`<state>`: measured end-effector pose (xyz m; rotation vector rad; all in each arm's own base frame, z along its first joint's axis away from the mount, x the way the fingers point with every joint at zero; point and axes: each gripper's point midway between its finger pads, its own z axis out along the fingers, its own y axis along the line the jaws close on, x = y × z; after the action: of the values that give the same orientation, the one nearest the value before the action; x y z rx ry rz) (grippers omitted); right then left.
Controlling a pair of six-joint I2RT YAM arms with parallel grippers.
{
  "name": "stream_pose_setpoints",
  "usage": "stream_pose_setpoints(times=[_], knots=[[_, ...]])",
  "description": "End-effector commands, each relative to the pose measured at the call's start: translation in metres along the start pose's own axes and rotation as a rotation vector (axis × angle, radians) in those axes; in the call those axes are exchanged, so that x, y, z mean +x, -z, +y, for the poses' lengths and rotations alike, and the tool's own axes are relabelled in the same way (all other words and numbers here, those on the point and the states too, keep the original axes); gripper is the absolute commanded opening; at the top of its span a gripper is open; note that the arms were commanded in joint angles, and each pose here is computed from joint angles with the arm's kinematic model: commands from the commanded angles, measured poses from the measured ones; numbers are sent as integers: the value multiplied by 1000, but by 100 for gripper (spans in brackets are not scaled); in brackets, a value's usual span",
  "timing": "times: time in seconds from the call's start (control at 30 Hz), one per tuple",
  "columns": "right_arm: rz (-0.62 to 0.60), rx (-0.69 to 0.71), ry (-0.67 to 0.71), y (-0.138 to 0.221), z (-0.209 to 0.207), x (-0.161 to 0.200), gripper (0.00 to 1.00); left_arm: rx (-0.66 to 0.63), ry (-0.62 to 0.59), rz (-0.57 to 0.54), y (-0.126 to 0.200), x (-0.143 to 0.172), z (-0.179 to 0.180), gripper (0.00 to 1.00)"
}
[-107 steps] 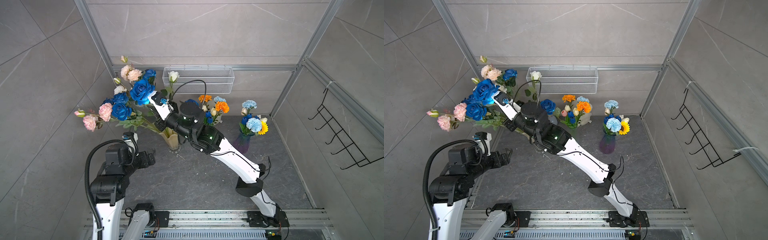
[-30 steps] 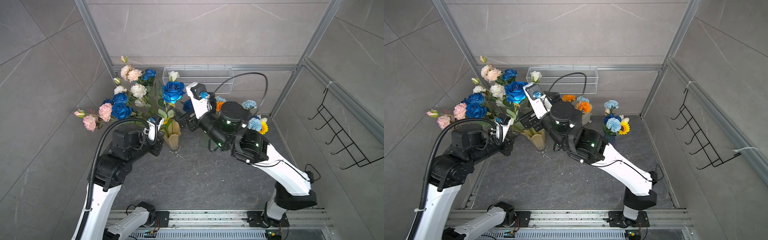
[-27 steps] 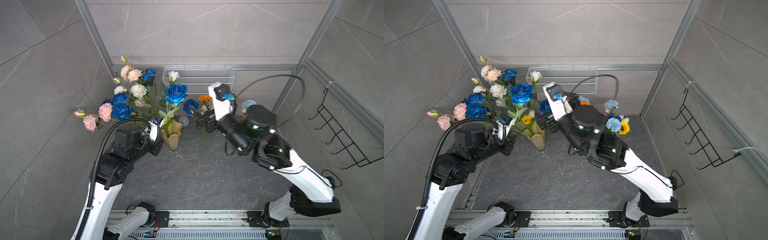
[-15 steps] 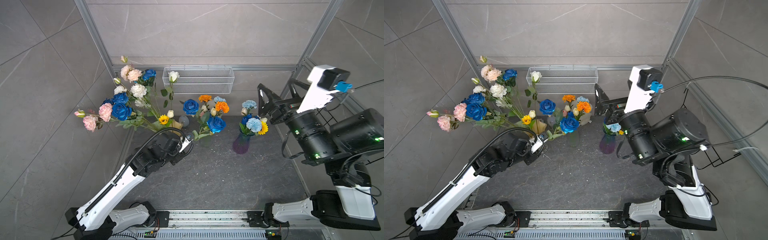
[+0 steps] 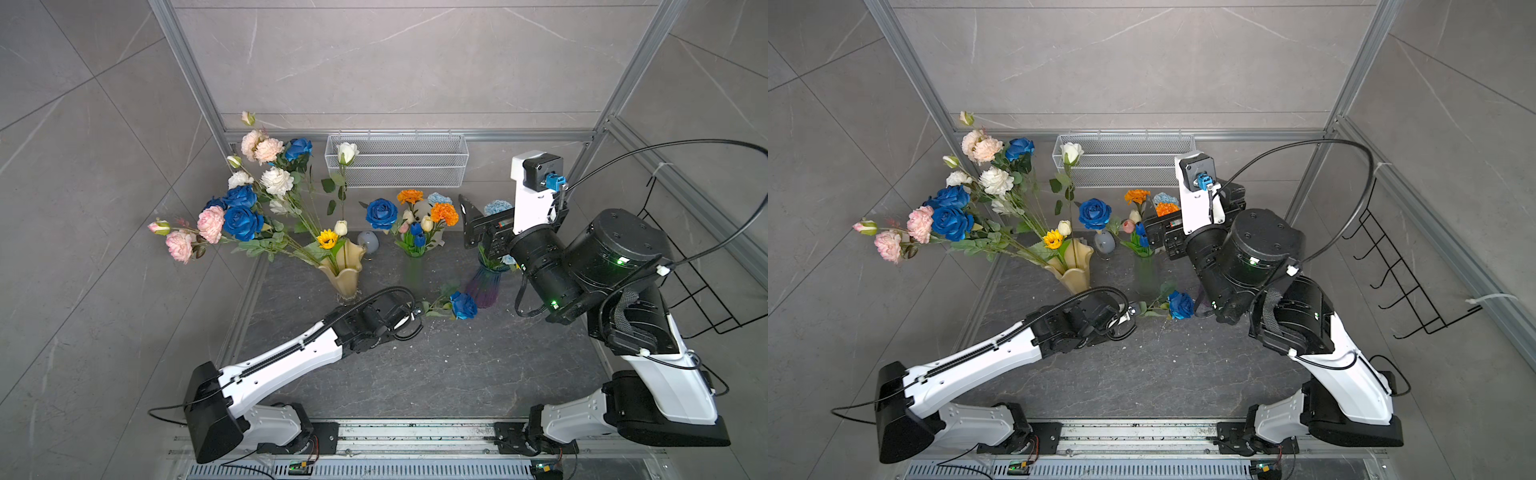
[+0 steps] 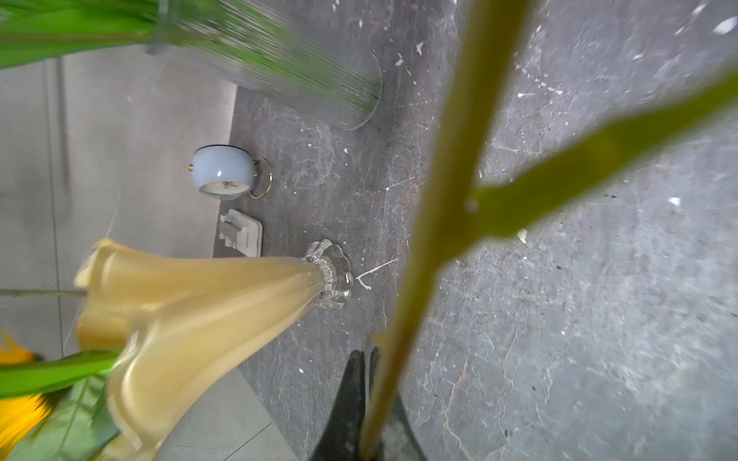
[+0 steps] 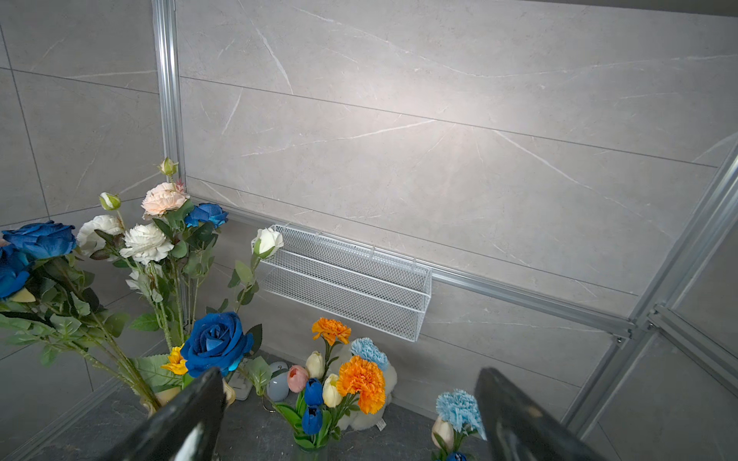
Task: Pick out blue flowers from the vase
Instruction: Place the flower at the center of the board.
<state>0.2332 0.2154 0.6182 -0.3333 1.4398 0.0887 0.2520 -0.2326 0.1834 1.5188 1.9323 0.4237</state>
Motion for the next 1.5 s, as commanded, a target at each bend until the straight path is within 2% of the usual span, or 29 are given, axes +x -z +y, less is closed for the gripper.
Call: stream_pose_setpoints(times=[0.0, 0.2, 0.4, 0.63, 0.8, 1.13, 1.33, 1.47], knots=[[54, -18, 20, -11, 11, 14, 100, -71, 5, -60, -14, -26, 10, 0], [102, -54, 37, -25, 23, 27, 100, -51, 23, -14, -60, -32, -14, 0], [124, -72, 38, -29, 28, 36, 100, 14, 8, 48, -109, -22, -56, 0], [149, -82, 35, -35, 29, 46, 100, -43, 14, 11, -130, -36, -62, 0], [157, -86, 30, -35, 28, 49, 100, -67, -25, 12, -143, -39, -69, 0], [165, -92, 30, -35, 28, 52, 100, -79, -10, 23, -148, -39, -71, 40], [173, -111, 35, -37, 33, 55, 100, -92, 44, 26, -133, -40, -59, 53], [175, -126, 55, -42, 41, 55, 100, -108, 164, -29, -90, -44, -31, 58]])
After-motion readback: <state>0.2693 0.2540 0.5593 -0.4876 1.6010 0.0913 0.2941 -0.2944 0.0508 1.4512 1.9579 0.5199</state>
